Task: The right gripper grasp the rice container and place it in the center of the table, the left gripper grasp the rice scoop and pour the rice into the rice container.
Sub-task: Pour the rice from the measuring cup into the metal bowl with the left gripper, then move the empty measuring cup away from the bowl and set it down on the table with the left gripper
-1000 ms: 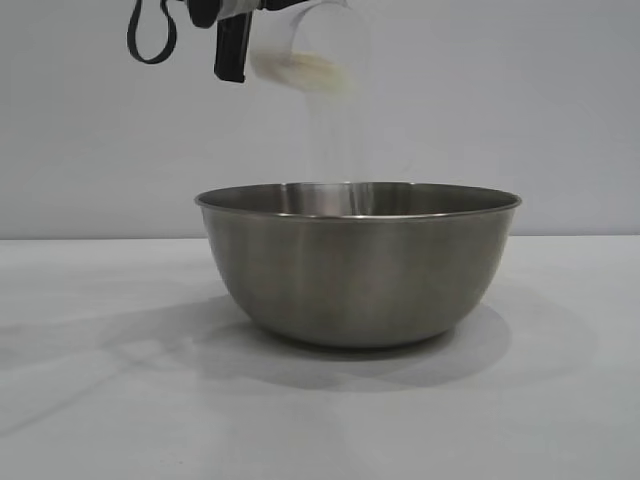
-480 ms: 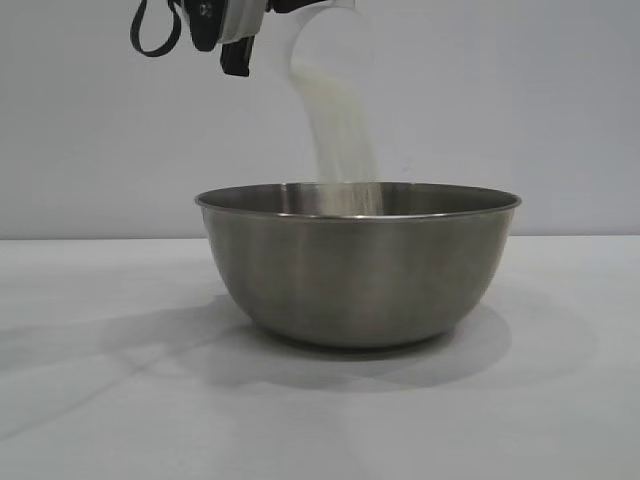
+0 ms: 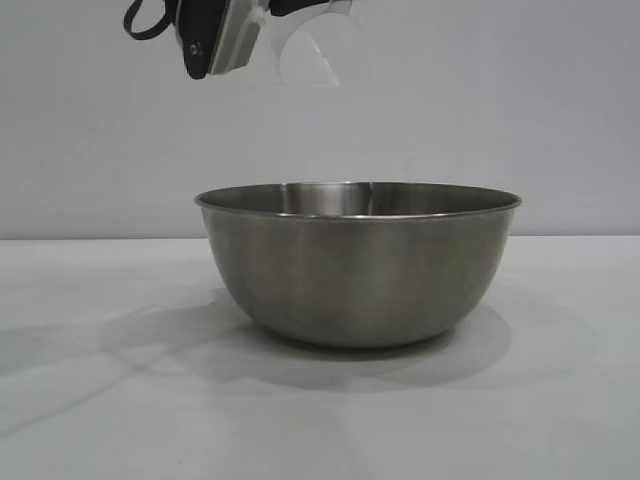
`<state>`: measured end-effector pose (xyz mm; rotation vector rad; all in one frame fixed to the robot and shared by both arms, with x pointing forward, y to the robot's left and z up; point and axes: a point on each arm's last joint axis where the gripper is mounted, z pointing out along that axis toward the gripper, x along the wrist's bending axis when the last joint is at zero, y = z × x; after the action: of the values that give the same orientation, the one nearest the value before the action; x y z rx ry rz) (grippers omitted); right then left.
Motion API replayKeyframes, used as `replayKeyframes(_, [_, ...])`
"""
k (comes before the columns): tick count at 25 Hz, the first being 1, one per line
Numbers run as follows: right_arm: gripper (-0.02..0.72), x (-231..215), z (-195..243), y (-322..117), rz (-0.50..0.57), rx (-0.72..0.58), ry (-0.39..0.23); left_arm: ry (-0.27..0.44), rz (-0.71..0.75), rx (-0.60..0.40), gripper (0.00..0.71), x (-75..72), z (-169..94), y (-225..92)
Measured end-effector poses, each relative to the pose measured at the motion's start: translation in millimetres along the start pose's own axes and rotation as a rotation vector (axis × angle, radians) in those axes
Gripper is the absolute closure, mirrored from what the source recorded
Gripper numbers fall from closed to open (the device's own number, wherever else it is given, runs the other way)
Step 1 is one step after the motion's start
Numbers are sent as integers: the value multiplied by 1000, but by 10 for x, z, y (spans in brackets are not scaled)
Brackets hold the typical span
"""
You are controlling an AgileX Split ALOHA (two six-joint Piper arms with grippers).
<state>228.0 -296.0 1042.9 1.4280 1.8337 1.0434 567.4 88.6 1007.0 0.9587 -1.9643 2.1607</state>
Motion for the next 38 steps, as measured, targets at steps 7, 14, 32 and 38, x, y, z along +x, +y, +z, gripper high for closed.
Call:
replayKeyframes(7, [164, 0, 0, 0, 0, 0, 0, 35, -47, 5, 710, 51, 19, 5])
replayKeyframes(14, [164, 0, 0, 0, 0, 0, 0, 34, -420, 25, 710, 43, 16, -14])
replayKeyframes(32, [164, 0, 0, 0, 0, 0, 0, 159, -1734, 740, 710, -343, -215, -344])
replayKeyframes(38, [164, 0, 0, 0, 0, 0, 0, 190, -2042, 977, 710, -499, -437, -97])
